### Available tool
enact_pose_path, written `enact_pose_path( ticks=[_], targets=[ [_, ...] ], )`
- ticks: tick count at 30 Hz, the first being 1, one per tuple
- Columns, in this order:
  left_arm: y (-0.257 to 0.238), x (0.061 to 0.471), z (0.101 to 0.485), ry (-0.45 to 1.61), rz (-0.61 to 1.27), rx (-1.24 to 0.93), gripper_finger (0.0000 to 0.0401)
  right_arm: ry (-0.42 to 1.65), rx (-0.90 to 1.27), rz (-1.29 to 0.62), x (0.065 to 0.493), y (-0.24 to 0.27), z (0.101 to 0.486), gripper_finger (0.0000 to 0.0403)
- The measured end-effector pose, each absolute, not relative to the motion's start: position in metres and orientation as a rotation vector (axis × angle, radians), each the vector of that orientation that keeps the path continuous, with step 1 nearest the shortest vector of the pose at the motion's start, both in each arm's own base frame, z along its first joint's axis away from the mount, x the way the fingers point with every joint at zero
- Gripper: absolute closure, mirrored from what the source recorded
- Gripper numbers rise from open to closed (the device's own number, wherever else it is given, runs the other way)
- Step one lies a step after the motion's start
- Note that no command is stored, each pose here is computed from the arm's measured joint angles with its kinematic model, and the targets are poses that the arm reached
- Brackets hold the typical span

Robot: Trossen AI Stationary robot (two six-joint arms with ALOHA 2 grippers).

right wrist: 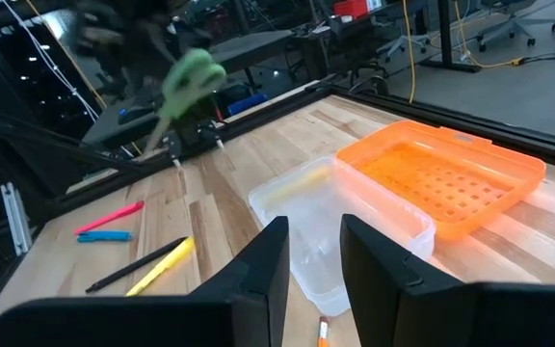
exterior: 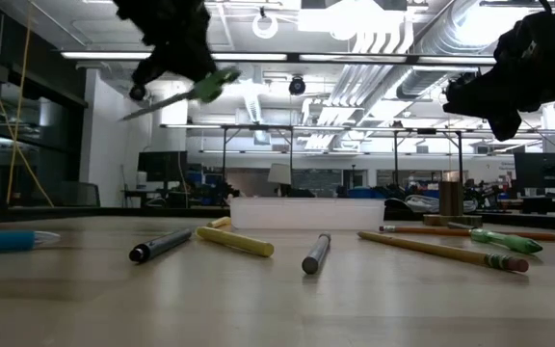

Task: Pick & place school supplies into a supply box
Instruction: Put the green scissors into the orange supply box

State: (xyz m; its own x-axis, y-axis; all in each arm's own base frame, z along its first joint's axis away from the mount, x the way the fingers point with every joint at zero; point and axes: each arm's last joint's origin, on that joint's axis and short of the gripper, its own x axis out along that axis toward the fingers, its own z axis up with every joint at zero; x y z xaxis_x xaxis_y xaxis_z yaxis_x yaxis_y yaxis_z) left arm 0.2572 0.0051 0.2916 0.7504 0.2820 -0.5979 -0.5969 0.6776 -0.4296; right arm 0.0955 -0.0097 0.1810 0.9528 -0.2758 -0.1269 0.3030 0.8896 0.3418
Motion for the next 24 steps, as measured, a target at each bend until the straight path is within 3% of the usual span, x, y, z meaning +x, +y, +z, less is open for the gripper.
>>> enact_pose_path(
  ticks=[7, 24],
  targets=[
    [0.0, 0.271, 0.312, 0.36, 0.246, -0.608, 0.0313, 0.079, 0.367, -0.302, 0.096, -0.01, 0.181, 0.0329],
    [-0.006, 0.279, 0.342, 0.04, -0.095, -0.434, 0.0313, 0.079, 0.367, -0.301, 0.096, -0.01, 0.181, 0.0329]
  ],
)
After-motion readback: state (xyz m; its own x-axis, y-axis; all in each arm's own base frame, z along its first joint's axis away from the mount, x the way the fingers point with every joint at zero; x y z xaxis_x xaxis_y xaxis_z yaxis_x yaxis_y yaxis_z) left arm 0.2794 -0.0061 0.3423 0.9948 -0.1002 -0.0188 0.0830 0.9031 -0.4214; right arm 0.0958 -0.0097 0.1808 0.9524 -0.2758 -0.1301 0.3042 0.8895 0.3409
